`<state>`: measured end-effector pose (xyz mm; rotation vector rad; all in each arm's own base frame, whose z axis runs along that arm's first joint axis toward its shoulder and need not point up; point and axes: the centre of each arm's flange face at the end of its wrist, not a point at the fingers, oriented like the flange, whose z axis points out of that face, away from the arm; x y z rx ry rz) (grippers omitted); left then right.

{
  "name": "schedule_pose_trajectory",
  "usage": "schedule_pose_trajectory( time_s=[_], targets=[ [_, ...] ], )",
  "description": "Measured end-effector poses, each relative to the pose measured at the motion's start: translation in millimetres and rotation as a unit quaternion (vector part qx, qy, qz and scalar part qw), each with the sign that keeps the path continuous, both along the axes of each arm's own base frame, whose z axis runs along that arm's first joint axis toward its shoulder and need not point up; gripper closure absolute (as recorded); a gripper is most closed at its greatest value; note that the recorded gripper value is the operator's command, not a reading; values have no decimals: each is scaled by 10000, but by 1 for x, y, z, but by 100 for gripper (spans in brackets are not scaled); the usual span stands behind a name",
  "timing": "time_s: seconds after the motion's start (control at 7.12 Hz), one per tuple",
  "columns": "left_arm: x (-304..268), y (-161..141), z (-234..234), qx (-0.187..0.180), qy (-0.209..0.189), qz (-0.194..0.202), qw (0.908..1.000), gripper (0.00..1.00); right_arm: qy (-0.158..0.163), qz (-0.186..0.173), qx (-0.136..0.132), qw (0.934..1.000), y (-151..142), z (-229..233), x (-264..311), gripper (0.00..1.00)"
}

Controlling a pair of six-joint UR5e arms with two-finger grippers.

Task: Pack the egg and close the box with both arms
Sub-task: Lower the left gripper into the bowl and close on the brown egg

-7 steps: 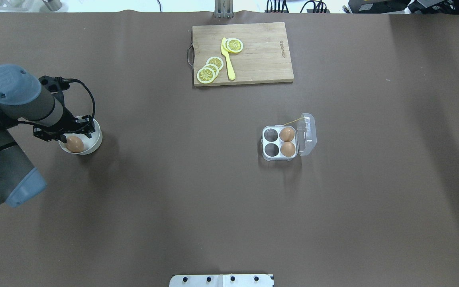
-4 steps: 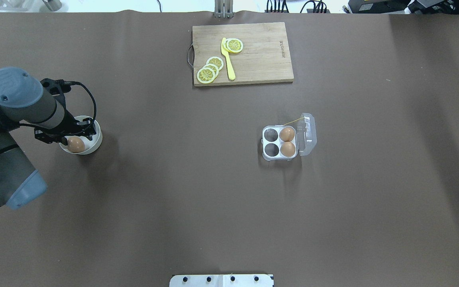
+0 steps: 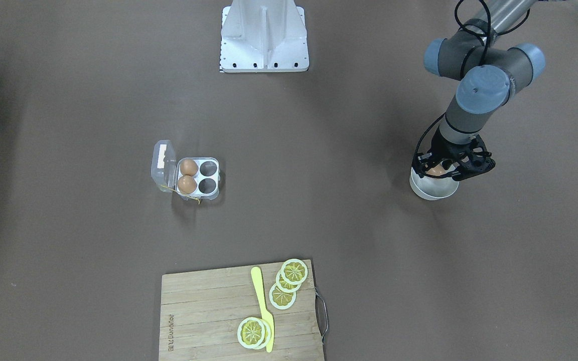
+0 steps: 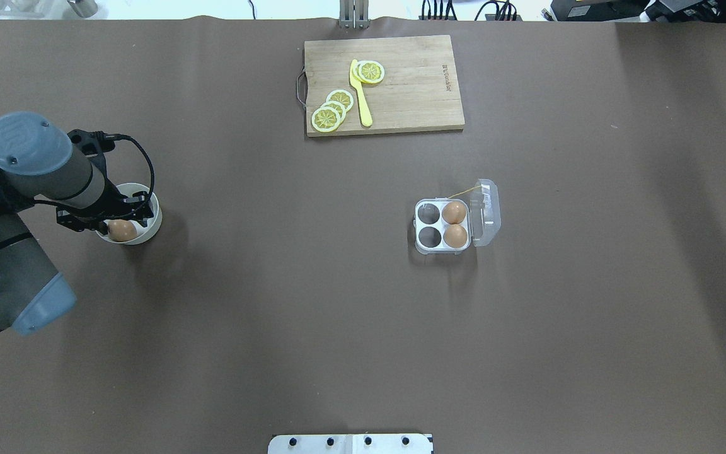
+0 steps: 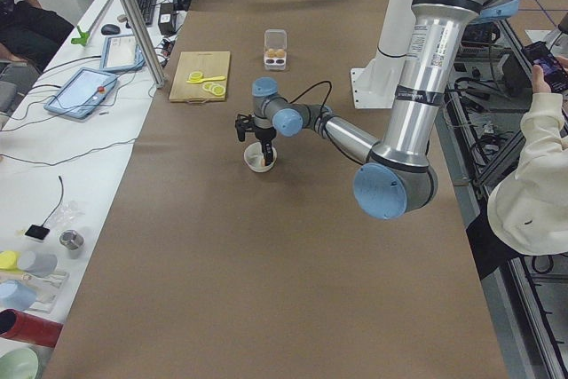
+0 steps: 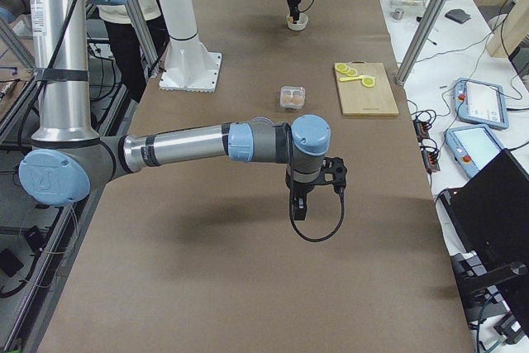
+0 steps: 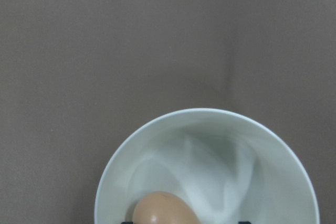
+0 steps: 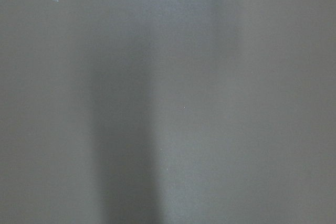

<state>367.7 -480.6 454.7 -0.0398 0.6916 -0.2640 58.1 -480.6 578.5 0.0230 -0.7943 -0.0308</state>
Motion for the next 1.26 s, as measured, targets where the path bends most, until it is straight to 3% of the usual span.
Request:
schedule_pose_trajectory(
  time_s=[0.56,0.98,1.26],
  targets=[
    [6,2,3,-22,-11,47,10000,27,0,-6,8,10000,-1,-1,-1,0],
    [7,1,3,-20,-12,47,10000,37,0,-7,10,10000,0,-2,-1,0],
    [8,1,4,-29,-26,49,10000,36,0,6,-5,10000,0,-2,-1,0]
  ],
)
